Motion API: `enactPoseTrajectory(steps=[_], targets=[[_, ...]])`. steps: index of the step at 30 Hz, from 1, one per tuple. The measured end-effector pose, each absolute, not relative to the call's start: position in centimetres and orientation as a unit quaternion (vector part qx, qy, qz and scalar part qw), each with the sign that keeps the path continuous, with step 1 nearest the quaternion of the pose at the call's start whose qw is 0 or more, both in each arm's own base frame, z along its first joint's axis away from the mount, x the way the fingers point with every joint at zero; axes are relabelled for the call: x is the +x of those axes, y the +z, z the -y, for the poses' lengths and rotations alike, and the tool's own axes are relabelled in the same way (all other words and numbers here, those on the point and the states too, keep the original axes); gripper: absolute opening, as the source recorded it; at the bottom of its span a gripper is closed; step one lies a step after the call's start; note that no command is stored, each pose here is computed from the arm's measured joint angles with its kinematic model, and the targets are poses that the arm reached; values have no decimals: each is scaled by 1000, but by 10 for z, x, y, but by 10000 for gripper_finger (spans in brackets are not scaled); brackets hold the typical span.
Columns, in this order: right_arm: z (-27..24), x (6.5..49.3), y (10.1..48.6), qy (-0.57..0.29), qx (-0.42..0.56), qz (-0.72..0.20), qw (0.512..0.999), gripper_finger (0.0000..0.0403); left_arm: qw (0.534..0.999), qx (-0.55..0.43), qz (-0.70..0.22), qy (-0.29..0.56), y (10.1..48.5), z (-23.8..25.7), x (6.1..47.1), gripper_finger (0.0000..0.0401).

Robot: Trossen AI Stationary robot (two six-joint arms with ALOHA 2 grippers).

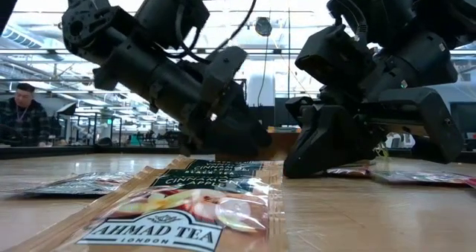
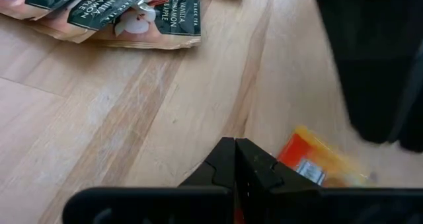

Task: Pick & Place Tea
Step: Put the yellow tea bag into the middle section of the wooden organiser

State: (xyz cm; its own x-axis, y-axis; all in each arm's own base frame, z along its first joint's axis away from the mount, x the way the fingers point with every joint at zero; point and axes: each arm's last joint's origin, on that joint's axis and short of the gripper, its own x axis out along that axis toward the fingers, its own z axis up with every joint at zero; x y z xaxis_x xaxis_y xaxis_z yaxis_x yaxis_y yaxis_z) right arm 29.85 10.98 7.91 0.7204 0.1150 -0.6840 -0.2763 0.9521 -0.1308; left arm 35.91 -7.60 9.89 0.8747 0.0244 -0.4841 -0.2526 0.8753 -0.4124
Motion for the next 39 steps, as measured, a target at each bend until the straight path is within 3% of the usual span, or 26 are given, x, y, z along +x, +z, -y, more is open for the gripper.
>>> enactPoseTrajectory(steps=[8,14,19,29,39], targets=[[-111,299,80,110,-114,-353,922,0,937,-247,-241,48,87,81,379,177],[-126,288,103,138,-134,-331,924,0,941,-234,-242,42,88,81,382,177],[-137,279,126,86,-178,-301,933,0,938,-241,-246,46,87,79,382,177],[-113,280,114,-22,-206,-354,912,0,941,-230,-246,37,87,84,381,177],[-90,289,92,19,-168,-367,915,0,941,-185,-284,22,103,91,372,177]])
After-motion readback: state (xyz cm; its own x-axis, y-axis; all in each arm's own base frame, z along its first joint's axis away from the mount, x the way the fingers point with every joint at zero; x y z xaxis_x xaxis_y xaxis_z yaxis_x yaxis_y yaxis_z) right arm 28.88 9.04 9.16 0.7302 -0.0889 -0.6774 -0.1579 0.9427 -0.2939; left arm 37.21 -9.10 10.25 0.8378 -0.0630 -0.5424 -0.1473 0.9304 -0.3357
